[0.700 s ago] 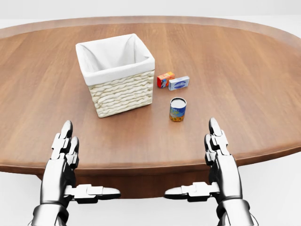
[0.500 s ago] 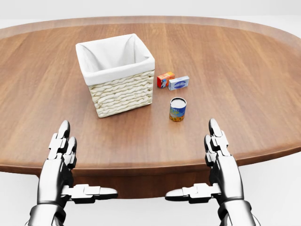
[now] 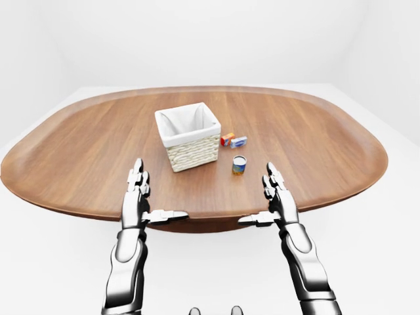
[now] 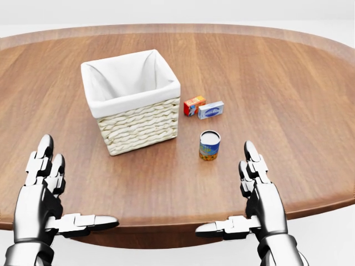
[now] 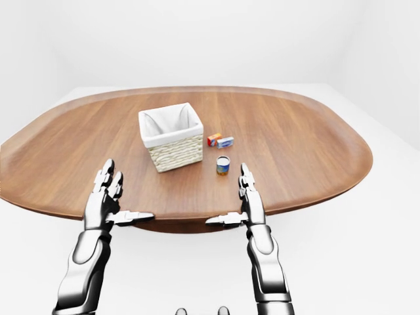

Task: Pick up the alphabet soup and put it in the basket.

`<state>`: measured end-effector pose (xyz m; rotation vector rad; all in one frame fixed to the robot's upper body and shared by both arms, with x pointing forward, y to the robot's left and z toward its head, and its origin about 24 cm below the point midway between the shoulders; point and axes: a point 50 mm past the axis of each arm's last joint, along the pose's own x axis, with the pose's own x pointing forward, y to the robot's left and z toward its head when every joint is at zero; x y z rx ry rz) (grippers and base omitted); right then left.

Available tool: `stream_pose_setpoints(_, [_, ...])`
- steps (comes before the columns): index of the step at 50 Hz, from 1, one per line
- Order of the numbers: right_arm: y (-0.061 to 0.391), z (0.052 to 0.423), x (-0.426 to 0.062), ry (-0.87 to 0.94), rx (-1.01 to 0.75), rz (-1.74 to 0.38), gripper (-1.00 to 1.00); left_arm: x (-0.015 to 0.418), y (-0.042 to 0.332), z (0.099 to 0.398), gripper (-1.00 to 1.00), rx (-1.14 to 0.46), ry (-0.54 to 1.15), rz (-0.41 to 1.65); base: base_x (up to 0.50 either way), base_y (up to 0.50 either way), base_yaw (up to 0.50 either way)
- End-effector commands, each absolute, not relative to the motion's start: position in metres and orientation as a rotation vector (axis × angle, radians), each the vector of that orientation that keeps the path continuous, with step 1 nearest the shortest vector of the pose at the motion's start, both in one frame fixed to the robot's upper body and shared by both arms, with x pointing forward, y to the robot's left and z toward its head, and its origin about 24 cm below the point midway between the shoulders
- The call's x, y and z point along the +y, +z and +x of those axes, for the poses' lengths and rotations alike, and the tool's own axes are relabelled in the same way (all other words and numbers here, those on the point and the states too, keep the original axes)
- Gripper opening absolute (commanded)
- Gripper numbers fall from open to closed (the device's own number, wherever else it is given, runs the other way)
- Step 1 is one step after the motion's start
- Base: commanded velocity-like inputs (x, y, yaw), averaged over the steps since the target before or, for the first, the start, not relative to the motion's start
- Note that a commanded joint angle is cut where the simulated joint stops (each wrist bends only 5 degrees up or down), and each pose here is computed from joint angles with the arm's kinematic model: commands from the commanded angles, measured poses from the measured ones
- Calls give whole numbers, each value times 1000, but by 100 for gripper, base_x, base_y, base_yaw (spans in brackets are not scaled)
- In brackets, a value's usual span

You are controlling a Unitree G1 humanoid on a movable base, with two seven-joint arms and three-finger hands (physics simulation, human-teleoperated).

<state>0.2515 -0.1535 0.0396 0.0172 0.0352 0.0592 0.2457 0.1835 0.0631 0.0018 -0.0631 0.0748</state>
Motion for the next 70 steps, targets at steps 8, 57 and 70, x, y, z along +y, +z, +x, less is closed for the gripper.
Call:
stream_pose_setpoints(8, [40,253,-154,65,38,27,100,200,102,217,100,-209,148,4,50,-13,0])
stream_pose_setpoints(57, [31,249,-144,85,24,-25,100,221,162,152,100,-485,226,27,50,-6,0])
stream_pose_setpoints(70, [31,252,-147,66,12,-10,100,218,158,156,100,-462,214,28,17,2,0])
